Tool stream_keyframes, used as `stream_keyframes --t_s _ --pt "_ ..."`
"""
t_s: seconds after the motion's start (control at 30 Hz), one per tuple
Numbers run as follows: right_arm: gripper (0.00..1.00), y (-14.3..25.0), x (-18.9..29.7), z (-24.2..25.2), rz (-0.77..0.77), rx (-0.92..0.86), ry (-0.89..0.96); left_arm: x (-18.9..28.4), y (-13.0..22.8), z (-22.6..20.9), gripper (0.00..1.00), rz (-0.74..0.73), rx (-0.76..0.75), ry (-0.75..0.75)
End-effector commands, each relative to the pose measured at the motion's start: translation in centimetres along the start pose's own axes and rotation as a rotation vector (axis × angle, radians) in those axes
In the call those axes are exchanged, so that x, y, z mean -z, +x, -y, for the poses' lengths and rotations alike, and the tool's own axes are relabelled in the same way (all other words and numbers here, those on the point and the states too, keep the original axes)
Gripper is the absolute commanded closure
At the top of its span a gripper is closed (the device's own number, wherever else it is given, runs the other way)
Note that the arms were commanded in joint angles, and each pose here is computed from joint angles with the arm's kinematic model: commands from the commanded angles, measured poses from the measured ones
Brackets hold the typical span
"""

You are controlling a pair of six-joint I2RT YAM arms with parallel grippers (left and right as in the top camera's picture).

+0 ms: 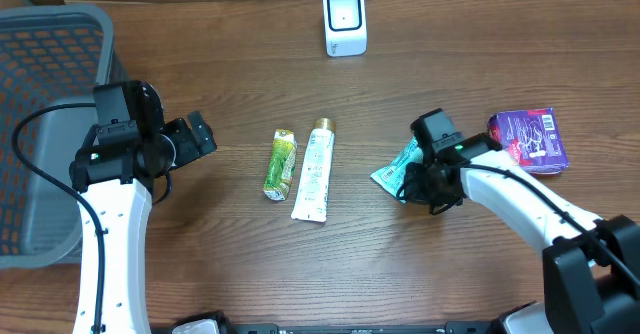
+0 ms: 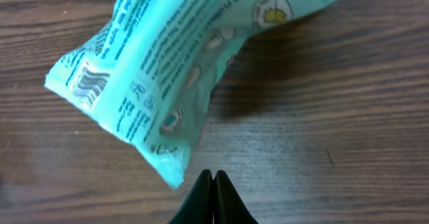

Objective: Scan the item barcode

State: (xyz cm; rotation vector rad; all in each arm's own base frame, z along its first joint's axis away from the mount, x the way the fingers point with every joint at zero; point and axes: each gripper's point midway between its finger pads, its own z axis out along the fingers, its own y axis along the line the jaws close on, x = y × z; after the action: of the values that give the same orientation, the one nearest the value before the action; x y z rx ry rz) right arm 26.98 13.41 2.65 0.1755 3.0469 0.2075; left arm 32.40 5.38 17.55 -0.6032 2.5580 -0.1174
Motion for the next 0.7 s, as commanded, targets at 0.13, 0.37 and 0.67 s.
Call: stream_keyframes --t_s 0.13,0.37,0.67 --pt "0.96 -1.5 -1.7 -1.0 0.045 0.009 -0.001 0.2 0.0 0.1 0.0 0.007 -0.019 0.005" --pt "0.96 -3.1 -1.8 -4.4 0.092 0.28 -0.152 0.2 0.0 0.0 0.0 0.007 -0.019 0.004" --pt "0.89 -6.1 2.4 -7.1 0.129 0.212 -0.238 0.2 0.0 0.0 0.01 0.008 -0.019 0.005"
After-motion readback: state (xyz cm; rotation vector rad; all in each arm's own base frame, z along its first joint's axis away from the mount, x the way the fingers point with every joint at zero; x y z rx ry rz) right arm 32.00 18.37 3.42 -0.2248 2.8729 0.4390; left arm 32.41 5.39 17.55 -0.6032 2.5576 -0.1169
